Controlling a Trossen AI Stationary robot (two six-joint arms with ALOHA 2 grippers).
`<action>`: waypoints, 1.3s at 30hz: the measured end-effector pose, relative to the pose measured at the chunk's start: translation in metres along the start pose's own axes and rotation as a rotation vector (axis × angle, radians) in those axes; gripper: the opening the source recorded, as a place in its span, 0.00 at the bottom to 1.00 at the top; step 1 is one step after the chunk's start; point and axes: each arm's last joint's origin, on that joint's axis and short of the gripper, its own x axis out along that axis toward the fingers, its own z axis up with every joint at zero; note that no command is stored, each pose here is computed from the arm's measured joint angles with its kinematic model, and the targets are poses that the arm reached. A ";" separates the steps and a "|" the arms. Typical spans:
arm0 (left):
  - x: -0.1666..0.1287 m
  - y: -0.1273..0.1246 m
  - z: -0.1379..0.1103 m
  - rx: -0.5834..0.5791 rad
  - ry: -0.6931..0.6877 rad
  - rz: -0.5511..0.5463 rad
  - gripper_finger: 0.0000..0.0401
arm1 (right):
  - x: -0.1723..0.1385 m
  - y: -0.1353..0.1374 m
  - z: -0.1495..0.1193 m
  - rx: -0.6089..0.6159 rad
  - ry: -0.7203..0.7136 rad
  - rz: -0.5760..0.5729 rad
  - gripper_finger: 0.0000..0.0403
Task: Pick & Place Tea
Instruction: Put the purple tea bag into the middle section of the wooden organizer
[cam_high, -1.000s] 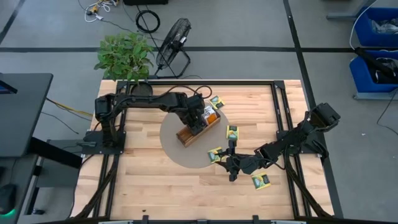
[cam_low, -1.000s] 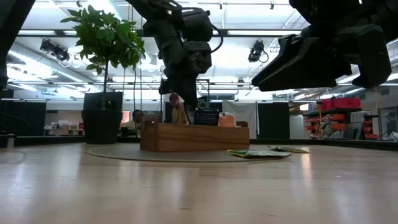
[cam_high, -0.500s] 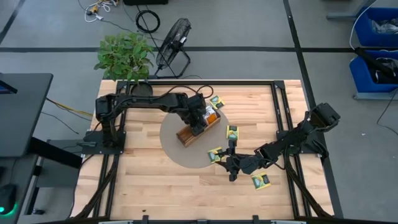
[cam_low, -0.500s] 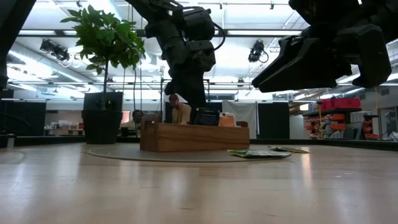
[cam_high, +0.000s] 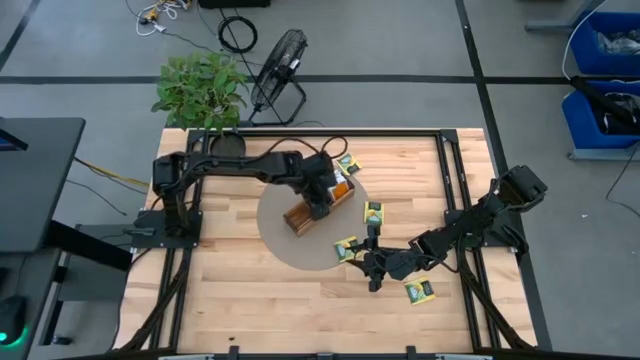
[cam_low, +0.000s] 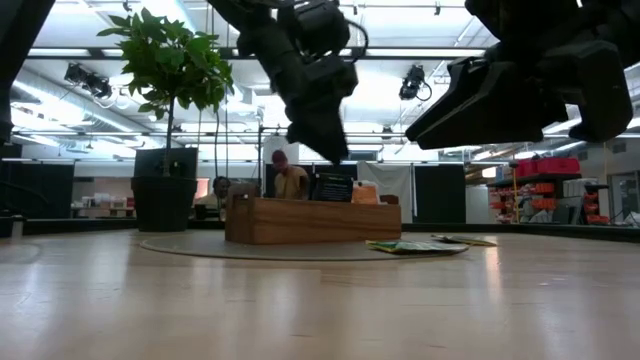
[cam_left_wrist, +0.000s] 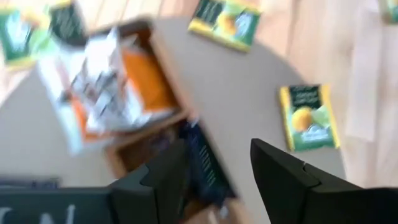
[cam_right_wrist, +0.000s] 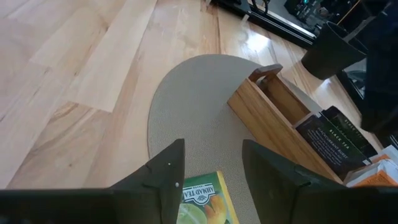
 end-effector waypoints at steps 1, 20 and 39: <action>0.000 -0.004 0.002 0.023 -0.022 -0.010 0.46 | 0.000 0.000 0.000 -0.001 0.001 0.000 0.42; -0.015 -0.060 -0.014 0.296 -0.623 -0.096 0.45 | -0.003 0.005 0.000 -0.021 0.002 0.018 0.42; -0.046 0.003 -0.131 0.119 -0.680 0.219 0.45 | 0.004 -0.039 -0.037 0.081 -0.174 -0.066 0.42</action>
